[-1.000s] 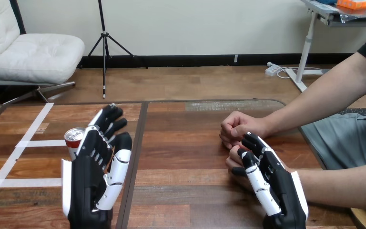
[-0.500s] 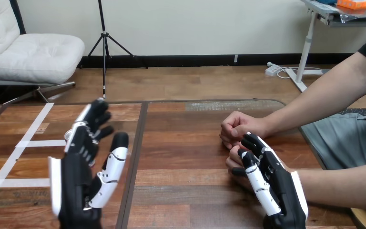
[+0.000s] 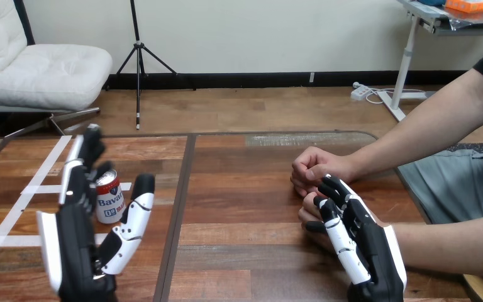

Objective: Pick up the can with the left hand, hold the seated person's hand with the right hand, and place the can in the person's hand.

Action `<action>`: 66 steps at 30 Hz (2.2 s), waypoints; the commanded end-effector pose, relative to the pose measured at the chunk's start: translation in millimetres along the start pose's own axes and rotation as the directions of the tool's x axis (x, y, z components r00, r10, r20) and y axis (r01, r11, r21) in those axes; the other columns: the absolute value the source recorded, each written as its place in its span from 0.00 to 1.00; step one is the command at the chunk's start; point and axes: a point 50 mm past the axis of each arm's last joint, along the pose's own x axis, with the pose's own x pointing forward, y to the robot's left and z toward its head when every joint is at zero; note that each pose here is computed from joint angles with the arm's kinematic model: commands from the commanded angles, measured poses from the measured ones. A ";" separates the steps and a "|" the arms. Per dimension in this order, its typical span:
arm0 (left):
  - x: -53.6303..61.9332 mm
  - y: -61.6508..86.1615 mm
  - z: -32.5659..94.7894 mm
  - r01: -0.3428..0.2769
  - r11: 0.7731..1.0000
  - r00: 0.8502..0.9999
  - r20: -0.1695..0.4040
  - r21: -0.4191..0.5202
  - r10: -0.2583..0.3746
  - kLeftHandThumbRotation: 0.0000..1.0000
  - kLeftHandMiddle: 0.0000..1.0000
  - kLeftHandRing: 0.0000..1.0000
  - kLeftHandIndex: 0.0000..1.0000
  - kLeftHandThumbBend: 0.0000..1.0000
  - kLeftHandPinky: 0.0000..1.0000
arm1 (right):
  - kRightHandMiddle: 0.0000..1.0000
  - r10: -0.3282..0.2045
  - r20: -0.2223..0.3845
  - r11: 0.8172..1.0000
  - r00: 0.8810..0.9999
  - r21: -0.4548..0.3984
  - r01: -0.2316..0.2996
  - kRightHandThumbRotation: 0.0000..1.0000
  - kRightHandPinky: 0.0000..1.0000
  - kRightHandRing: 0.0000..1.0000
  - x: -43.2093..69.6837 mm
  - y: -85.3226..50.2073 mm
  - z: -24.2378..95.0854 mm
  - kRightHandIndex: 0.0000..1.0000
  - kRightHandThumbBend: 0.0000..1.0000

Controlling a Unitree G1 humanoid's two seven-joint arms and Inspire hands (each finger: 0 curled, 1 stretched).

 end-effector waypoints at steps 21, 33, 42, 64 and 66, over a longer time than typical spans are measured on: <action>14.7 6.4 6.2 -0.197 0.957 0.971 0.177 0.211 0.161 0.29 1.00 1.00 0.99 0.63 1.00 | 0.88 0.002 0.084 1.000 0.996 0.016 -0.004 0.65 0.76 0.85 18.6 4.7 15.4 0.87 0.54; 18.9 8.5 1.1 -0.249 0.937 0.955 0.224 0.244 0.195 0.24 1.00 1.00 1.00 0.69 1.00 | 0.88 0.008 0.089 1.000 0.996 0.013 -0.010 0.65 0.77 0.86 19.5 4.4 15.4 0.87 0.53; 21.3 9.0 -2.8 -0.245 0.930 0.962 0.188 0.272 0.198 0.25 1.00 1.00 1.00 0.72 1.00 | 0.88 0.007 0.086 1.000 0.996 0.015 -0.008 0.65 0.76 0.85 20.4 4.9 15.3 0.87 0.55; 31.8 11.7 -16.1 -0.156 0.938 0.988 0.035 0.309 0.153 0.24 0.97 0.97 0.96 0.76 0.96 | 0.88 0.011 0.091 1.000 0.996 0.015 -0.012 0.65 0.77 0.86 20.8 5.0 16.0 0.87 0.53; 33.6 11.8 -18.3 -0.145 0.945 0.989 0.017 0.294 0.147 0.22 0.97 0.96 0.95 0.76 0.95 | 0.88 0.011 0.092 1.000 0.996 0.017 -0.013 0.65 0.77 0.86 20.9 4.8 16.0 0.87 0.54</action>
